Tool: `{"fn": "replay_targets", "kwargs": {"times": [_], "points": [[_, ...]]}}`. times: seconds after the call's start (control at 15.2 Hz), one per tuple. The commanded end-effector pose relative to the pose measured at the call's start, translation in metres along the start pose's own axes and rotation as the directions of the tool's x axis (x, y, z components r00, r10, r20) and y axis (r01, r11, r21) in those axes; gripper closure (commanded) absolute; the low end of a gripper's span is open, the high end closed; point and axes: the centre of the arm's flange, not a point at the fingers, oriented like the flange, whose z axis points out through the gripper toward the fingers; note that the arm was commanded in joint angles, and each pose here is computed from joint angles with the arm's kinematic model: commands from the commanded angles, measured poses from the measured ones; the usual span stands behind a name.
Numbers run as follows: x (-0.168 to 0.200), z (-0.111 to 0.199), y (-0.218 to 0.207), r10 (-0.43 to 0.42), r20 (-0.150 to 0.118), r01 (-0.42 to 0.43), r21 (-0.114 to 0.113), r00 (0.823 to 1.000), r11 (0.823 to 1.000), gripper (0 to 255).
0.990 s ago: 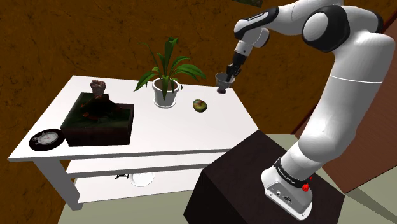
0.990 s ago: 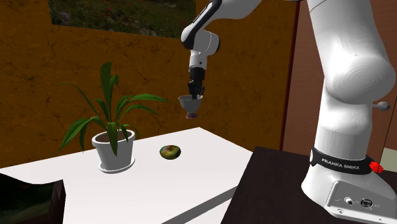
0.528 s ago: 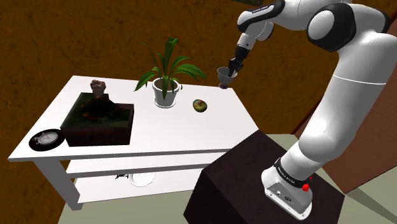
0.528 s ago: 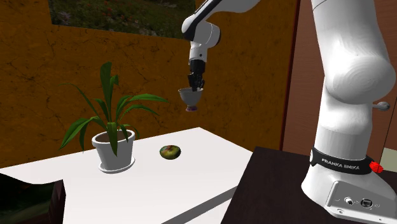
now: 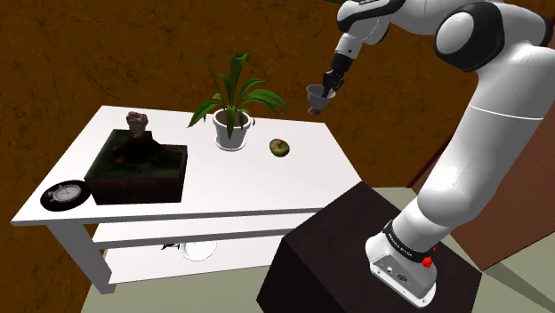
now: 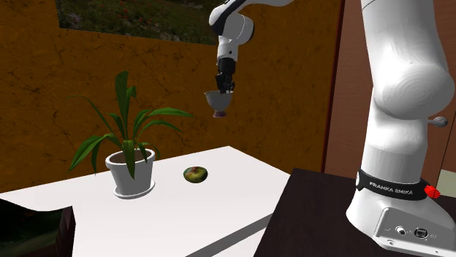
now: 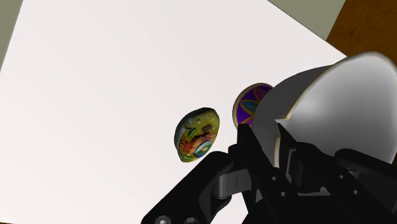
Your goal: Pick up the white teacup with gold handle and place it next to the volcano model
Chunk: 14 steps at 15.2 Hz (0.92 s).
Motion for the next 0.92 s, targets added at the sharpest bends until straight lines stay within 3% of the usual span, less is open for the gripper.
{"fn": "replay_targets", "kwargs": {"times": [0.0, 0.46, 0.86], "points": [[-0.001, -0.010, -0.004, 0.000, 0.000, 0.000, 0.000, 1.000, 1.000, 255], [-0.005, -0.045, -0.014, 0.000, 0.000, 0.000, 0.000, 1.000, 1.000, 255], [-0.003, -0.022, -0.090, 0.000, 0.000, 0.000, 0.000, 1.000, 1.000, 255]]}}
